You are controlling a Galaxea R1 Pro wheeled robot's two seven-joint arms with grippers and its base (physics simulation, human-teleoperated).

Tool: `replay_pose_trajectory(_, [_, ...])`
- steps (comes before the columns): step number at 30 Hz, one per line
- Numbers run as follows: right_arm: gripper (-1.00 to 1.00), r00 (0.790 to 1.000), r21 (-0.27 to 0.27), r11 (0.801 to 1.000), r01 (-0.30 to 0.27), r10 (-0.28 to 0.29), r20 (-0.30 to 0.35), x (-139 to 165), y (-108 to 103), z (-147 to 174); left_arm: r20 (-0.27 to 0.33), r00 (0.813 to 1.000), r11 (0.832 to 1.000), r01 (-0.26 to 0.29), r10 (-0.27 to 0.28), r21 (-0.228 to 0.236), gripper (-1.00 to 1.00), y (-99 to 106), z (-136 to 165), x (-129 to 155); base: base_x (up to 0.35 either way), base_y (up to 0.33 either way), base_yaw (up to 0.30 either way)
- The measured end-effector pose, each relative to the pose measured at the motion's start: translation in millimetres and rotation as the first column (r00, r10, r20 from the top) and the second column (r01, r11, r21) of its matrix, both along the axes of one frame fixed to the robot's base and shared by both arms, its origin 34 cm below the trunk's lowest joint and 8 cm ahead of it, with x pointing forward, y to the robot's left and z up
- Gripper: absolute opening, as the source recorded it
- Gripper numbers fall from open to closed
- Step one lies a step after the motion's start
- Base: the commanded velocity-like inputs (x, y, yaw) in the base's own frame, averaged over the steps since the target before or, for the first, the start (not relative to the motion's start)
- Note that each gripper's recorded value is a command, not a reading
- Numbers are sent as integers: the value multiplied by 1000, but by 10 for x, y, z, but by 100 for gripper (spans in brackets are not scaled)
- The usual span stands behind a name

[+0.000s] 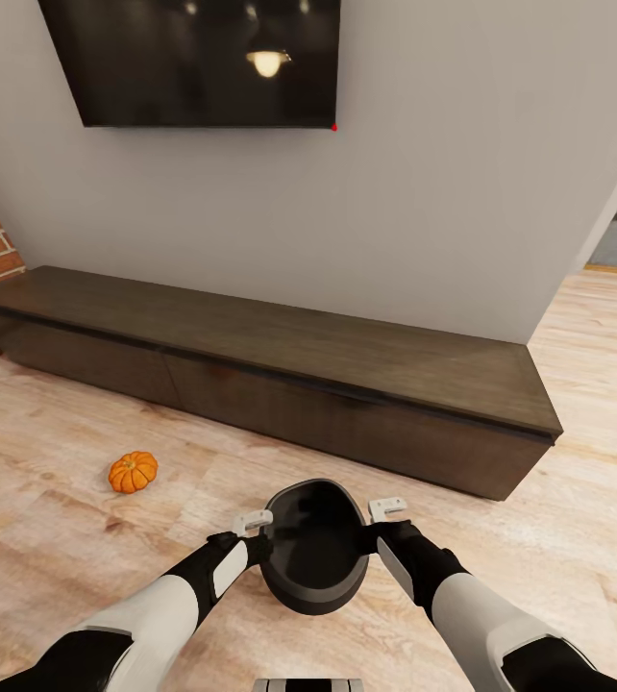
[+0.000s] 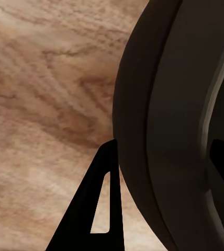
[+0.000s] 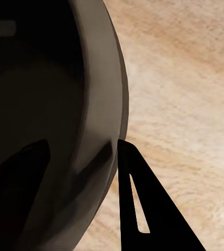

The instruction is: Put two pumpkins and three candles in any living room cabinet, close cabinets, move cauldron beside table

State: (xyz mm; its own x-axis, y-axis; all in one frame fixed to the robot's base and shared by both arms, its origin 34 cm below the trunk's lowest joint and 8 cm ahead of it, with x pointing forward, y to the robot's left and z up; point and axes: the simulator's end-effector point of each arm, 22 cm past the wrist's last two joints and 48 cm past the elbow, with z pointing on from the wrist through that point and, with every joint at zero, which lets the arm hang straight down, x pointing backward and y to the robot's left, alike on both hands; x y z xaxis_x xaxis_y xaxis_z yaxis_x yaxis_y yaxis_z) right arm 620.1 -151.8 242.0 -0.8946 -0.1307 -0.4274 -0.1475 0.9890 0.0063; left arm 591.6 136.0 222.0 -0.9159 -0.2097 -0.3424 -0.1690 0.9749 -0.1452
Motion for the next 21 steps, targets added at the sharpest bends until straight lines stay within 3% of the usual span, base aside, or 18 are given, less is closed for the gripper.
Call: replay_pose_trajectory(21, [-100, 1000, 1, 1000, 1, -1, -17, -40, -3, -89, -15, 1000, 1000, 0, 0, 0, -100, 0, -83, -40, 0, 0, 0])
